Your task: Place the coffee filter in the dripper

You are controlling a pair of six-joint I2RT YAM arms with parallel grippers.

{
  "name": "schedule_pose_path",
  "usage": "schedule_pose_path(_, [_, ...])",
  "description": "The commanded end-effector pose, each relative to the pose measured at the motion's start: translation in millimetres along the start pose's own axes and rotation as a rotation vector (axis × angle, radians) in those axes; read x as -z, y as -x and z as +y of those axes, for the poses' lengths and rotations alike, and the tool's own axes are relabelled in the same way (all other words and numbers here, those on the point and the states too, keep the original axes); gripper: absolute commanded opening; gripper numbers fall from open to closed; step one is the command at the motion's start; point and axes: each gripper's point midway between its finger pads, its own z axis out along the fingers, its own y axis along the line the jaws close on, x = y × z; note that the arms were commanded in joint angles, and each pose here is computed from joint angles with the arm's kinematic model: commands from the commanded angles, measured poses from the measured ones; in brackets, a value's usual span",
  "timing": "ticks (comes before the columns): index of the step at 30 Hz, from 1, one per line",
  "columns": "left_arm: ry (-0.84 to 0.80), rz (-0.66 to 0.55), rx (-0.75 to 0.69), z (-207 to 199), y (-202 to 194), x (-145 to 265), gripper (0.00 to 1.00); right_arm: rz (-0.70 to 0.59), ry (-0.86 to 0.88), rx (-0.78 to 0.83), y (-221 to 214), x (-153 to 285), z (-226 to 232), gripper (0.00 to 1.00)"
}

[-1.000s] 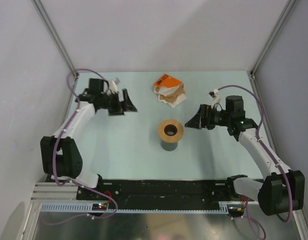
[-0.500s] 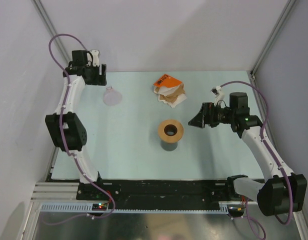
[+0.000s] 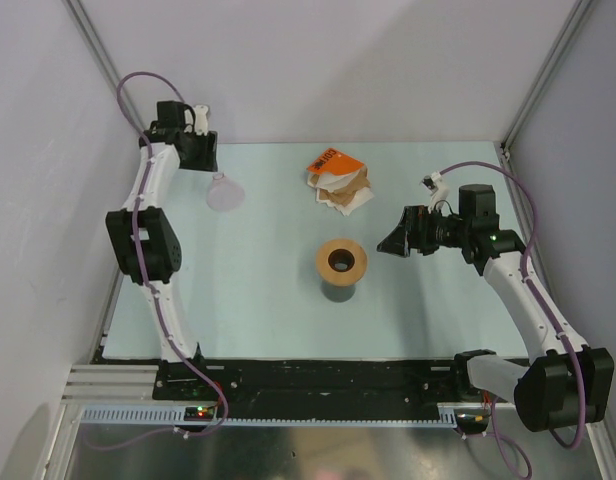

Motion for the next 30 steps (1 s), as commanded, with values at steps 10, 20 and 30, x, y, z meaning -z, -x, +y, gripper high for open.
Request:
schedule_pose_path(10, [-0.026, -0.012, 0.027, -1, 8, -21, 0.54, -0.030, -0.008, 0.032, 16, 3, 2, 0.99])
schedule_pose_path(20, [-0.010, 0.041, 0.040, 2, -10, -37, 0.46, -0.027, -0.009, 0.020, 17, 1, 0, 0.99])
schedule_pose_path(30, [0.005, 0.076, 0.048, 6, -19, -55, 0.38, -0.025, -0.003, 0.008, 19, -1, 0, 0.98])
